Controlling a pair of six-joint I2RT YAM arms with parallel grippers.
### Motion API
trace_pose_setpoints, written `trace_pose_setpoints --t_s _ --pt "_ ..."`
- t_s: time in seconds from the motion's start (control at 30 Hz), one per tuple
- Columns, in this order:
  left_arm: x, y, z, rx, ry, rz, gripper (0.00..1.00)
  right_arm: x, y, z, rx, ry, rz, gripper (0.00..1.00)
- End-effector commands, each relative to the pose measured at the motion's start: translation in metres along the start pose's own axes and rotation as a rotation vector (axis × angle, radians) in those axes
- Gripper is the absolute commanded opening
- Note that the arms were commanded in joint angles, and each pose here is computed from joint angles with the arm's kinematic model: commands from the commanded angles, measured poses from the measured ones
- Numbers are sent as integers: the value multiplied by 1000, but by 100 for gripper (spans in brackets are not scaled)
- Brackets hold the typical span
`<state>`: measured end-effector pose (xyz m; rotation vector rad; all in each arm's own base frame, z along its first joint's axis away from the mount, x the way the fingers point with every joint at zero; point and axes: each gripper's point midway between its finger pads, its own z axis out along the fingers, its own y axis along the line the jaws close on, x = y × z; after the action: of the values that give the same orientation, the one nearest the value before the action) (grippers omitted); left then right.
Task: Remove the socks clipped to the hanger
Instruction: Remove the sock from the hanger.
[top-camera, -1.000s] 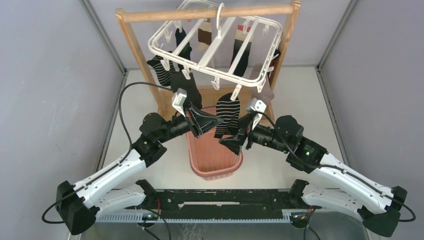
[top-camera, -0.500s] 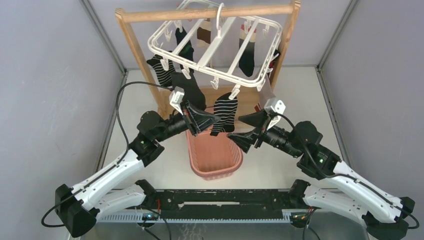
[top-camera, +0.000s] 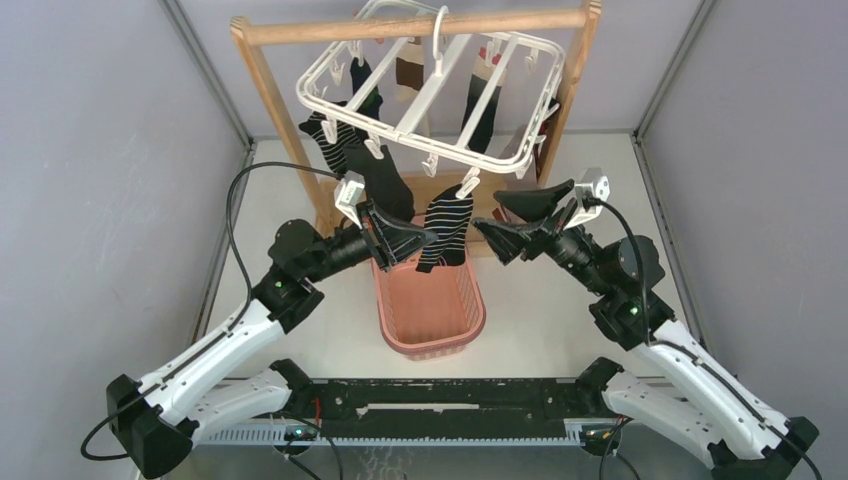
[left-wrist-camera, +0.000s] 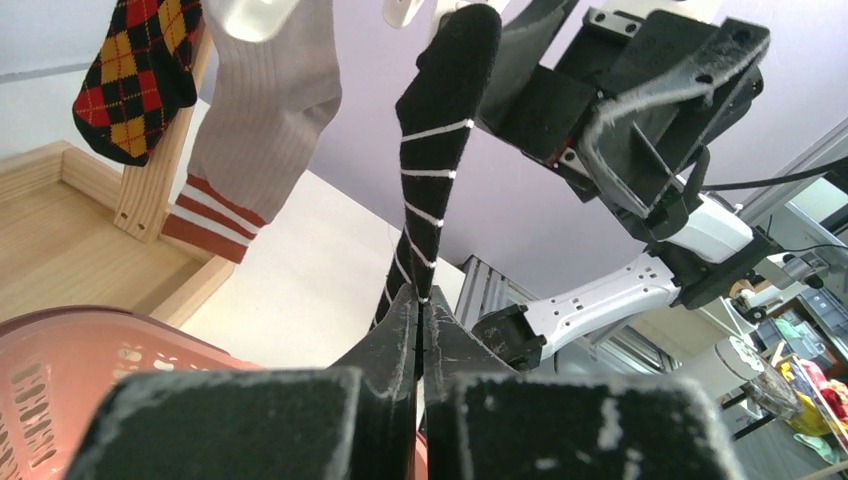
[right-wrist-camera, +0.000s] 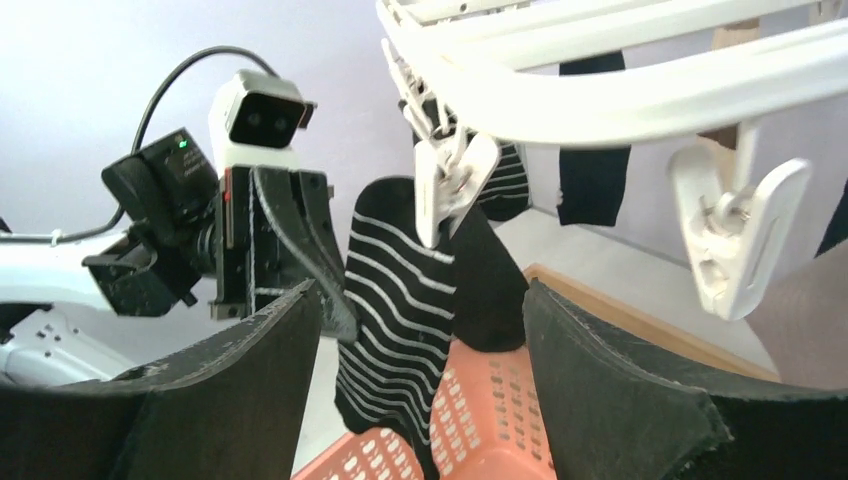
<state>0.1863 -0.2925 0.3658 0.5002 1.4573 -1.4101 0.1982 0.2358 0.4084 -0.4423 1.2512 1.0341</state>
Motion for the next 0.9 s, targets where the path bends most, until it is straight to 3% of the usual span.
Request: trace_pose_setpoints --t_s 0.0,0.43,0.87 --pt "-35 -27 -4 62 -68 77 0 -28 9 9 -95 -105 37 78" --pt "-41 -26 -8 61 -67 90 0 -38 6 25 -182 -158 91 73" --pt "-41 -24 -7 67 -60 89 0 -35 -9 37 -133 -182 107 73"
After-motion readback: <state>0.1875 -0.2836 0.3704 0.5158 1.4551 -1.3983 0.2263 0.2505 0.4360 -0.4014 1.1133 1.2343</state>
